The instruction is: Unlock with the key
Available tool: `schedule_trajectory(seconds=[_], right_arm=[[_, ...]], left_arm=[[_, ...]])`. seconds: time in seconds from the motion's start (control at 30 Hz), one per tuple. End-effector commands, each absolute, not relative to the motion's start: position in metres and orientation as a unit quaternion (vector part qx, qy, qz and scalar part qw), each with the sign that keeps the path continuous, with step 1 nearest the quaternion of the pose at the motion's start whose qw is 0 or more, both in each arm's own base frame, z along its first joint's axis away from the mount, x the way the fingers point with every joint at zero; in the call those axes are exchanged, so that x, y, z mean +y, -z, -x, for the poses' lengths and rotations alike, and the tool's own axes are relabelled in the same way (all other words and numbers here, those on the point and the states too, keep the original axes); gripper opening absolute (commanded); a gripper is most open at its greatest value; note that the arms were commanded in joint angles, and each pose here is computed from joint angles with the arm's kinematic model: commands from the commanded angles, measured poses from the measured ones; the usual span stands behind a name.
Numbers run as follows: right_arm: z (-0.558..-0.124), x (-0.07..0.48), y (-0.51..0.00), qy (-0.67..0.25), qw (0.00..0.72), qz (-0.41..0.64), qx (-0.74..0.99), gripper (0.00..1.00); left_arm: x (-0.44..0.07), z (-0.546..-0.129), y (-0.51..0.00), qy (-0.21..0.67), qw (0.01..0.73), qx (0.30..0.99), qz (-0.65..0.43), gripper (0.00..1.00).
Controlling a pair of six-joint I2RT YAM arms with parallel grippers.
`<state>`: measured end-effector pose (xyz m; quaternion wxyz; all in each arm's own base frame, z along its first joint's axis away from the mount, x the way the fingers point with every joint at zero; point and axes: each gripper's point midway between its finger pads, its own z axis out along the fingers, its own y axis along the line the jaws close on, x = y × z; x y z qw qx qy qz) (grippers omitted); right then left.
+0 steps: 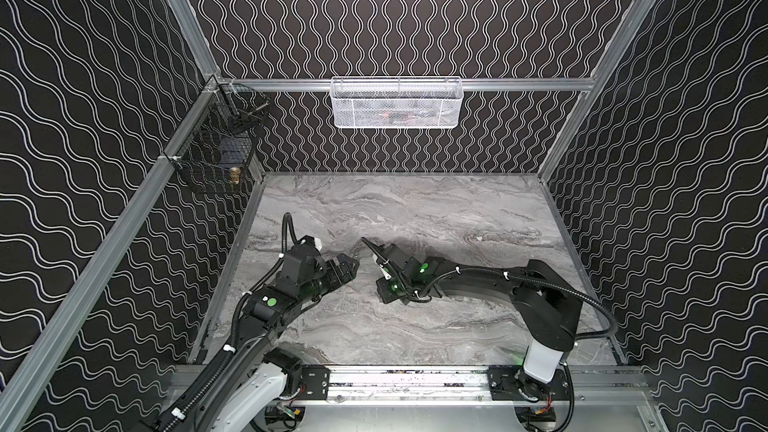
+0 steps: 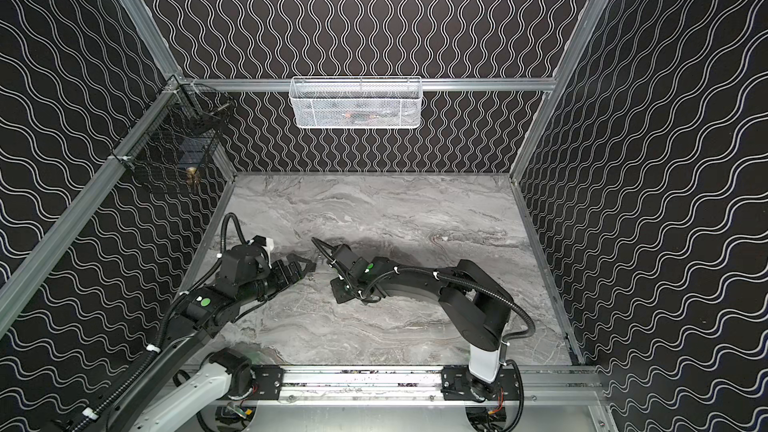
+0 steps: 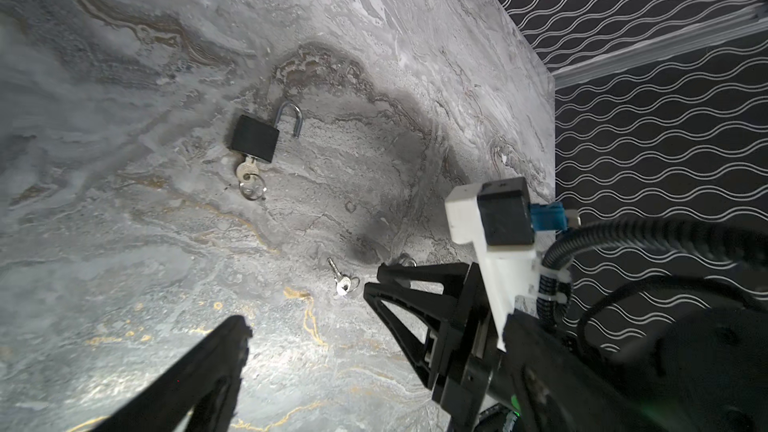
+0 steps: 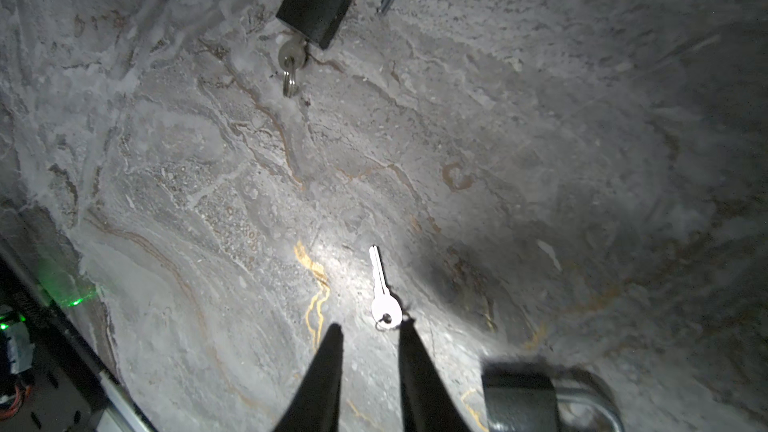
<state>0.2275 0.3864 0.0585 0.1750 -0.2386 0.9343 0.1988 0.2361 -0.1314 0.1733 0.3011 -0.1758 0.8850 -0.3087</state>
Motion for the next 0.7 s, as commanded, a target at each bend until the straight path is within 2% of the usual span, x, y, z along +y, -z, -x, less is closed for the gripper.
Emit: schedule_trajectory(seconds=[0.0, 0.1, 0.27, 0.67], right_arm=[[-0.224, 0.381, -0.047, -0.178, 0.149, 0.201, 0.952, 0.43], [-0.225, 0.378, -0.043, -0.161, 0.147, 0.179, 0.959, 0.48], [-0.22, 0.375, -0.026, -0.141, 0.131, 0.15, 0.97, 0.48], [-0.216, 0.37, -0.015, -0.107, 0.125, 0.118, 0.979, 0.37]], left_arm=[[-0.124, -0.237, -0.17, 0.286, 0.308, 0.89, 0.177, 0.99], [-0.121, -0.236, -0.17, 0.277, 0.309, 0.893, 0.175, 0.99], [-0.121, -0.235, -0.166, 0.276, 0.306, 0.895, 0.173, 0.99], [-0.12, -0.233, -0.162, 0.274, 0.305, 0.895, 0.174, 0.99]])
